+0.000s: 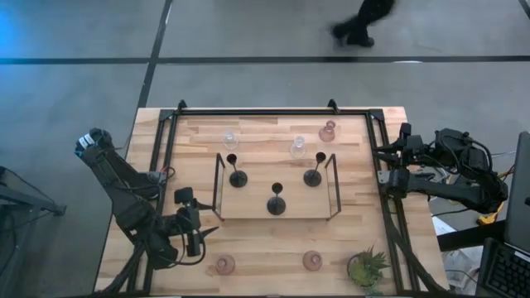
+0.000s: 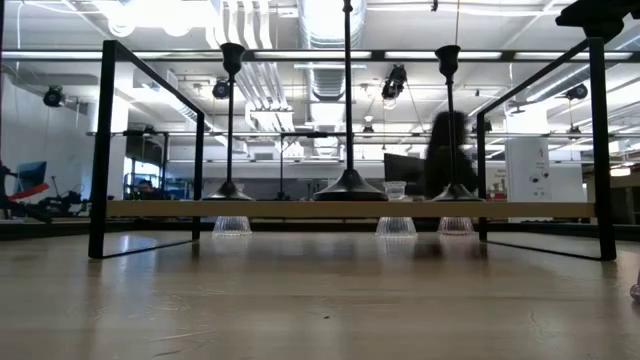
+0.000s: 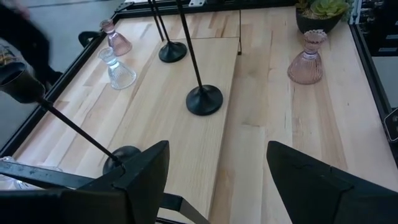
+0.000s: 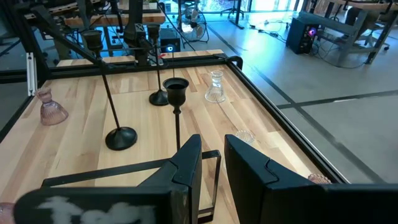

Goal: Pick & Place candle stick holders
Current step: Put the bottom left pink glass candle holder

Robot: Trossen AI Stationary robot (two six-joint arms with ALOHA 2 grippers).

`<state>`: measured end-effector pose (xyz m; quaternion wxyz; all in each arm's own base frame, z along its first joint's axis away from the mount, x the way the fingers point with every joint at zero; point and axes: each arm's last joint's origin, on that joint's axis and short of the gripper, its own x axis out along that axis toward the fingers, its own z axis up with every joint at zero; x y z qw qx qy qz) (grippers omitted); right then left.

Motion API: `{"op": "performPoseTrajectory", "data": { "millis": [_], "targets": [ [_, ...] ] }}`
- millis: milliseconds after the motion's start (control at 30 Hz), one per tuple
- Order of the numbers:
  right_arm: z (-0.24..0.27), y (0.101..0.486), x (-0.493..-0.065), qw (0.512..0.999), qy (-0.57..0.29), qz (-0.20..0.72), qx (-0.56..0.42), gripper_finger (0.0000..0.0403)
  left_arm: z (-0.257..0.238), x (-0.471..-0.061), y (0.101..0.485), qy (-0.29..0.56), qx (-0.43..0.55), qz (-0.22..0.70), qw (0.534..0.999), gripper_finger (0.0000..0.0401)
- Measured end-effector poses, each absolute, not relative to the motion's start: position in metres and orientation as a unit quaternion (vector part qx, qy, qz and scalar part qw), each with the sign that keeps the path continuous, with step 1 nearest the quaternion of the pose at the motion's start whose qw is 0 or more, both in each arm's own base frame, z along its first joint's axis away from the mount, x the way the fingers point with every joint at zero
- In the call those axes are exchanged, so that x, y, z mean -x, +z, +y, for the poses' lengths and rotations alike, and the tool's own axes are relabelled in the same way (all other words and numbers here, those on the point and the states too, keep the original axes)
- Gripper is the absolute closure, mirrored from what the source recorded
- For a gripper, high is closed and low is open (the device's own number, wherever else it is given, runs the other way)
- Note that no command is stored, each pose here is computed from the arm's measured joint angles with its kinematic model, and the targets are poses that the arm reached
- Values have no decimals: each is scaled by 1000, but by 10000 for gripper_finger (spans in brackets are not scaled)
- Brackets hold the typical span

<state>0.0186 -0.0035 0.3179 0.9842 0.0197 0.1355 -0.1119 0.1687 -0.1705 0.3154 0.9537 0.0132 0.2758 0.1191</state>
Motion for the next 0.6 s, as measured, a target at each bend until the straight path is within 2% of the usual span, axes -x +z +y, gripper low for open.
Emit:
{"op": "performPoseTrajectory", "data": {
  "millis": [333, 600],
  "targets": [
    [-3, 318, -19, 984, -112, 136, -20, 339, -176, -168, 312, 82, 42, 319, 943, 128],
    [-3, 318, -19, 984, -112, 135, -20, 339, -173, -164, 300, 157, 184, 321, 915, 128]
  ]
}}
